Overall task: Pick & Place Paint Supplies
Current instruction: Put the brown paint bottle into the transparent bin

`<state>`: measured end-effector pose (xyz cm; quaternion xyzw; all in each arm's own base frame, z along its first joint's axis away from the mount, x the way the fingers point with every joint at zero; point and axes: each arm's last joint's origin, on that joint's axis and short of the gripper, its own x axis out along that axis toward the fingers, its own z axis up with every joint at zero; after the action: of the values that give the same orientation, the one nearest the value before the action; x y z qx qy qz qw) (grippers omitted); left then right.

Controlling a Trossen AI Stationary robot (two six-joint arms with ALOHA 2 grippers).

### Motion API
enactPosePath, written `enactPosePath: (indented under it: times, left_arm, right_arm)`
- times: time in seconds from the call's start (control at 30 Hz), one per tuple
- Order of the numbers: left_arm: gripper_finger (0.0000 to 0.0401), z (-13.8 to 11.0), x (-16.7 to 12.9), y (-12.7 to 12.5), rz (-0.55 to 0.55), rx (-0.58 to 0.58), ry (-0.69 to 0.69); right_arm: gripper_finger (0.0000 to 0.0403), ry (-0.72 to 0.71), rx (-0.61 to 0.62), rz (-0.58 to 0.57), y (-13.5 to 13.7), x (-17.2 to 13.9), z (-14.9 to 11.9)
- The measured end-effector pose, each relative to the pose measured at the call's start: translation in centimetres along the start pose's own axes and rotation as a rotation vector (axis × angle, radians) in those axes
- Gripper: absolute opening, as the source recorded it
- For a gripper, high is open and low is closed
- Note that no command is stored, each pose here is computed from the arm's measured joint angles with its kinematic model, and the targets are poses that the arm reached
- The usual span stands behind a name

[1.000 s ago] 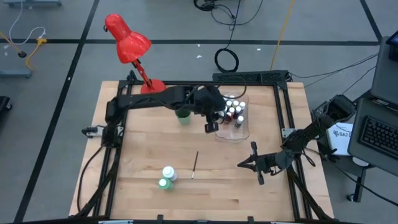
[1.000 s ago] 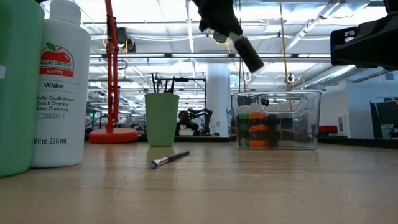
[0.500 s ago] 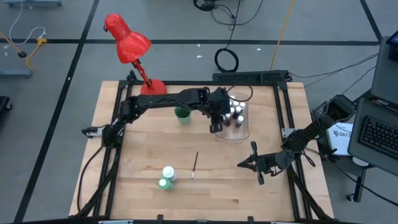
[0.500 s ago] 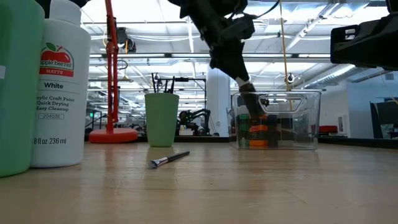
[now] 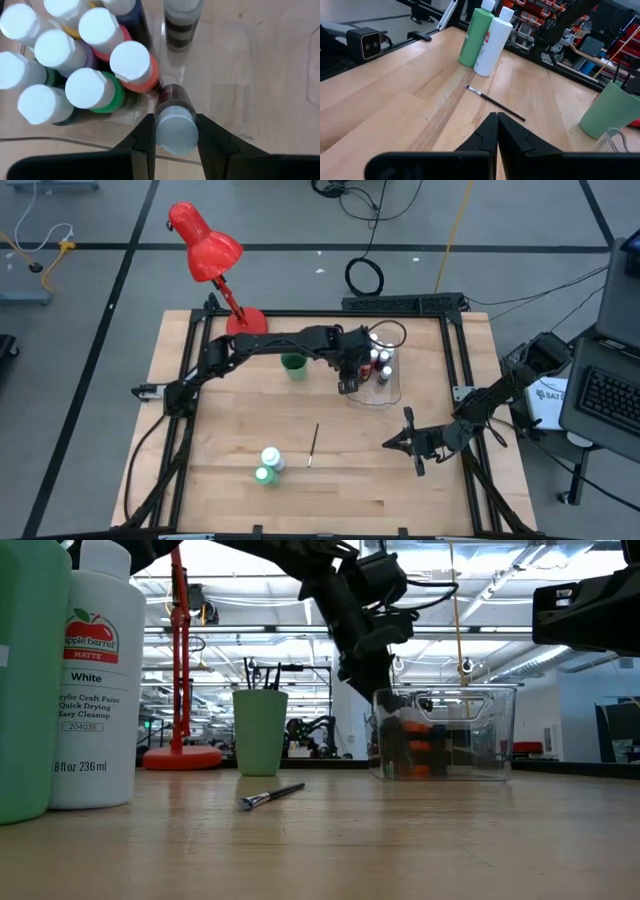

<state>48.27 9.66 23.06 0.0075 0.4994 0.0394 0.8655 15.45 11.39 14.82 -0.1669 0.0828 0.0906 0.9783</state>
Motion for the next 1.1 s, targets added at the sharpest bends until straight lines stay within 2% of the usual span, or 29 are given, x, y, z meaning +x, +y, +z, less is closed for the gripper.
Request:
enactPosePath:
  times: [0.43,0.9,1.1]
  left_arm:
    - [0.0118,0.3,-0.2,0.0,0.003,0.001,-0.029]
    - [0.0113,-0.2,0.9,-0.2,-0.002,0.036,0.022]
    - [0.0141,0.0,1.1,-0.4,-0.004,0.040,-0.006]
  right_arm:
    - [0.0004,0.000,0.000,0.000,0.0,0.0,0.0]
    - [0.0004,0.001,-0.001,0.000,0.0,0.0,0.0]
    - [0.0004,0.001,-0.001,0.000,0.0,0.0,0.0]
